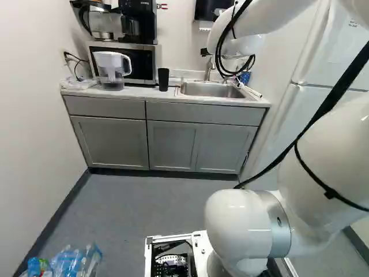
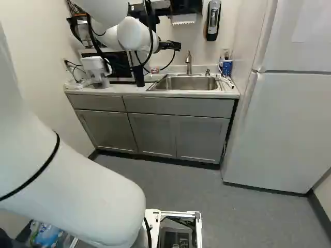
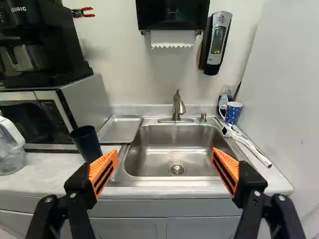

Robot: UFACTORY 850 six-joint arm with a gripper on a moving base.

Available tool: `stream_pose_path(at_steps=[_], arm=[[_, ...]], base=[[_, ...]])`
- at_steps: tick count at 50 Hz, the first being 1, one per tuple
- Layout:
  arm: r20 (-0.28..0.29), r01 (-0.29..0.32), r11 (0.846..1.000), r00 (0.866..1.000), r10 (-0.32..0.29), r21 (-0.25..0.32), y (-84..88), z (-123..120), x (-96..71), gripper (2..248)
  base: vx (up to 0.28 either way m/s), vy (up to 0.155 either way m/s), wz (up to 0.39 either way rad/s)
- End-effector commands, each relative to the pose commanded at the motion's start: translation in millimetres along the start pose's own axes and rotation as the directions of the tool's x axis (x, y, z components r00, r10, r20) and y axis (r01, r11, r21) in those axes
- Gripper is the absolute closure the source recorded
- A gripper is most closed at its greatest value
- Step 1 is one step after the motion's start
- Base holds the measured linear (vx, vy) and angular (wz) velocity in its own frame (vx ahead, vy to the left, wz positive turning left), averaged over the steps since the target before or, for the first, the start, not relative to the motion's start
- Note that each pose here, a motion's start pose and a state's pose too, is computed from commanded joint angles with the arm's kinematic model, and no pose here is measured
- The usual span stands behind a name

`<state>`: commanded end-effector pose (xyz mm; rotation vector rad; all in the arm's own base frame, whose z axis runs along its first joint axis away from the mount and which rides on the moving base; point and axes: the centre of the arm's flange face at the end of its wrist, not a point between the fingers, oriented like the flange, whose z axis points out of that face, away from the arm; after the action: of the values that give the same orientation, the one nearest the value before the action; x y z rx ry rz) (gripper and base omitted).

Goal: Rinse the cup and place it in the tray

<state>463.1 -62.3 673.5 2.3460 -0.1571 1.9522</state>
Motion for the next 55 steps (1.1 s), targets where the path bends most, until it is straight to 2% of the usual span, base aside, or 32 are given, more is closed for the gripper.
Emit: stream_pose_path(at_steps=[55], arm=[[0.000,0.000,1.000,1.000,0.000,0.000,0.0,0.0,0.0,3]], base=[[0.091,-0.102,0.010]])
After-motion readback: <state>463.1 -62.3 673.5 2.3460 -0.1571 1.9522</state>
